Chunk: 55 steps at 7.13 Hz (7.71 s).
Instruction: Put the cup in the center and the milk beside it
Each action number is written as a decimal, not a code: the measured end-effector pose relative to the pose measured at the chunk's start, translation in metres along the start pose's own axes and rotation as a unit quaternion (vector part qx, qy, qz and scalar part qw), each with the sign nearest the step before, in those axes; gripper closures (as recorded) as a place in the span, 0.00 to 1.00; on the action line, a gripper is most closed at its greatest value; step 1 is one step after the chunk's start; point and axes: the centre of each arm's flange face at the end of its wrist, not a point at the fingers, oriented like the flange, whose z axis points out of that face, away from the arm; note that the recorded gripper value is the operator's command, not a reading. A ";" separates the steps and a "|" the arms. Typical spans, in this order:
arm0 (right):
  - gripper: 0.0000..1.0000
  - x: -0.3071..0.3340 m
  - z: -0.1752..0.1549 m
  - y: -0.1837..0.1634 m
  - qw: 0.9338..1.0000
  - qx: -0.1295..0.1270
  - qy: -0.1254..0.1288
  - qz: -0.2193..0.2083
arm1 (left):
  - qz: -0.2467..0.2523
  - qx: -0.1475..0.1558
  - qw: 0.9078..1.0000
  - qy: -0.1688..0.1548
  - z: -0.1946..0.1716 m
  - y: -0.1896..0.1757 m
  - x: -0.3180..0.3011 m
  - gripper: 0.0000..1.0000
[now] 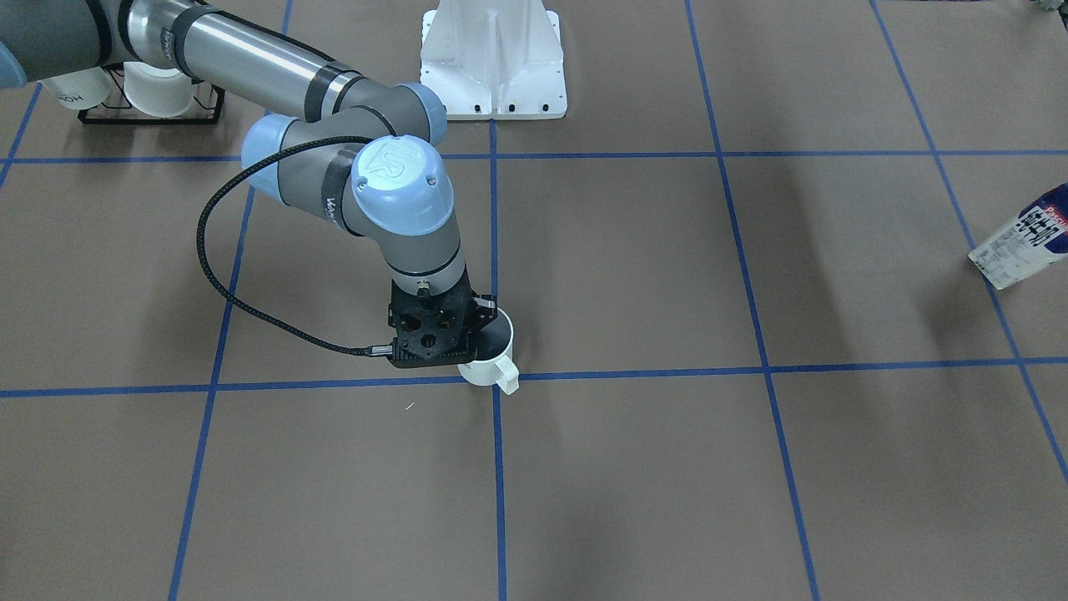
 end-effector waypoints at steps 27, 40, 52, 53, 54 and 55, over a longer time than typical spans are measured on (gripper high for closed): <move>0.00 0.229 -0.092 0.001 1.000 0.018 -0.011 0.009 | -0.183 0.012 0.983 0.025 0.000 0.064 0.048 0.00; 0.00 0.220 -0.084 0.009 1.000 0.014 -0.010 0.001 | -0.161 -0.030 0.986 0.018 0.051 0.074 0.050 0.57; 0.00 0.232 -0.102 0.000 1.000 0.023 -0.018 0.010 | -0.074 0.060 0.995 0.026 -0.027 -0.039 0.136 1.00; 0.00 0.234 -0.103 0.000 1.000 0.024 -0.017 0.011 | -0.072 0.058 0.995 0.026 -0.045 -0.080 0.168 1.00; 0.00 0.237 -0.104 0.000 0.999 0.025 -0.016 0.012 | -0.067 0.048 0.996 0.023 -0.061 -0.119 0.211 1.00; 0.00 0.240 -0.104 0.000 0.999 0.026 -0.015 0.014 | -0.057 0.034 0.998 0.012 -0.068 -0.150 0.259 1.00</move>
